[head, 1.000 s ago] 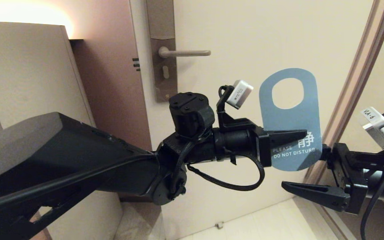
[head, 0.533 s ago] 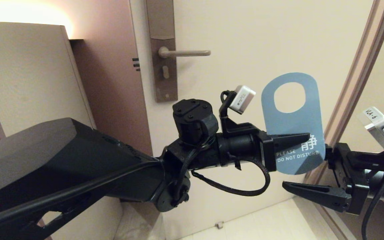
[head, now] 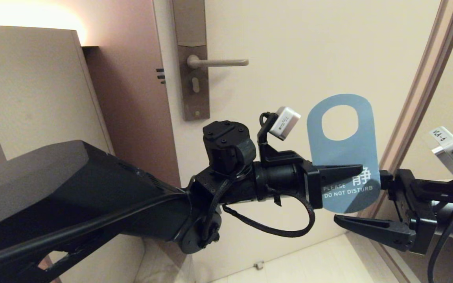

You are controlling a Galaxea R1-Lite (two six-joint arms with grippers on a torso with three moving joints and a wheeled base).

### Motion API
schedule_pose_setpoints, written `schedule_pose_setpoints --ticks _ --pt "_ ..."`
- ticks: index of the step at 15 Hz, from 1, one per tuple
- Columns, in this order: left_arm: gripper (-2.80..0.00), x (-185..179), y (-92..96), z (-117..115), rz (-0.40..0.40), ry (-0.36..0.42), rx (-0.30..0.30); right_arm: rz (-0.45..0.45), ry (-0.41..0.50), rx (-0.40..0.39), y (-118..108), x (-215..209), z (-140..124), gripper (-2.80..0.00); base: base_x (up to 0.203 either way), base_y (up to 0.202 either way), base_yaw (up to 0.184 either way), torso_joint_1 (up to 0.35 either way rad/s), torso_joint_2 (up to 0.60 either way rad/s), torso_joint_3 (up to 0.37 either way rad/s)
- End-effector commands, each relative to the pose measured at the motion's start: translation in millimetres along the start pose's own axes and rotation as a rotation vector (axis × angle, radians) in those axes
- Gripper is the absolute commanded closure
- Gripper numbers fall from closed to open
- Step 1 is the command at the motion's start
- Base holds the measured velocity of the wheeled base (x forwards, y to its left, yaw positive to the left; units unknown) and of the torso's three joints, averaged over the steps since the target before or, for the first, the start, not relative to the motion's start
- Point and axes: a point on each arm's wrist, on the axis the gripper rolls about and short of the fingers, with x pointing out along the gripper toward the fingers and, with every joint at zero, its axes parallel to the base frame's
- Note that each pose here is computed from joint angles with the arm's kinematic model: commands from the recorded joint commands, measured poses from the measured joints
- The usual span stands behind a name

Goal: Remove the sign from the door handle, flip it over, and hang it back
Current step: Hand it to the other hand

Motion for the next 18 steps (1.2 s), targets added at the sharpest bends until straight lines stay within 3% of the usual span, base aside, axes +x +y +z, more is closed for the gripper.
schedule_pose_setpoints --ticks 1,4,5,18 --pt "0.00 -0.3 -1.5 1.6 -0.007 -0.005 0.003 0.005 -0.004 -0.005 0.5 -0.2 0.5 -2.80 0.000 0.000 0.000 0.000 0.00 0.000" --pt "0.00 -1.3 -2.3 -0.4 -0.006 0.001 -0.001 0.005 -0.002 -0.002 0.7 -0.3 -0.6 -2.80 0.000 0.000 0.000 0.000 0.00 0.000" --pt "0.00 -2.1 -3.0 -0.6 -0.005 0.003 -0.003 0.006 0.000 -0.001 0.7 -0.3 -0.8 0.00 0.000 0.000 0.000 0.000 0.00 0.000" --pt "0.00 -4.4 -2.1 -5.1 -0.003 0.022 -0.016 0.007 0.007 0.000 -0.6 1.2 -2.7 0.00 0.000 0.000 0.000 0.000 0.00 0.000"
